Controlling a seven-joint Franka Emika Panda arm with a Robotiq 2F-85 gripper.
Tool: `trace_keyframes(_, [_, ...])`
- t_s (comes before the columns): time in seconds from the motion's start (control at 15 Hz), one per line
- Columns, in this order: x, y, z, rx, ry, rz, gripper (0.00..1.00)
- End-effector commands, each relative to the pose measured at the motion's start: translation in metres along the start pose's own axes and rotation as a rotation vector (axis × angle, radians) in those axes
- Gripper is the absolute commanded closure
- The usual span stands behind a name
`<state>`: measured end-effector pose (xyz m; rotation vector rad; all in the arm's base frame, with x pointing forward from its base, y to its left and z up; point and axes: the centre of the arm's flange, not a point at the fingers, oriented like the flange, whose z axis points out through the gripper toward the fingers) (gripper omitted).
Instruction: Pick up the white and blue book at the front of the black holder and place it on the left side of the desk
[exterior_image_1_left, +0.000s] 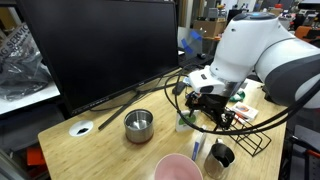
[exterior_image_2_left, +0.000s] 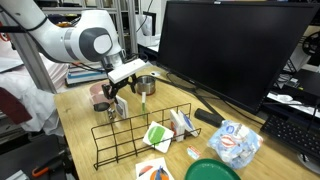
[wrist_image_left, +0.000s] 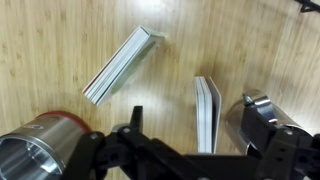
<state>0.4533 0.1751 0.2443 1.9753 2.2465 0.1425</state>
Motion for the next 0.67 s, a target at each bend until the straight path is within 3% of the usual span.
trace_keyframes(0.0, [-0.012, -0.013, -0.026, -0.011, 0.014, 0.018, 0.0])
trace_keyframes(0.6, [-0.013, -0.021, -0.026, -0.007, 0.004, 0.071, 0.0])
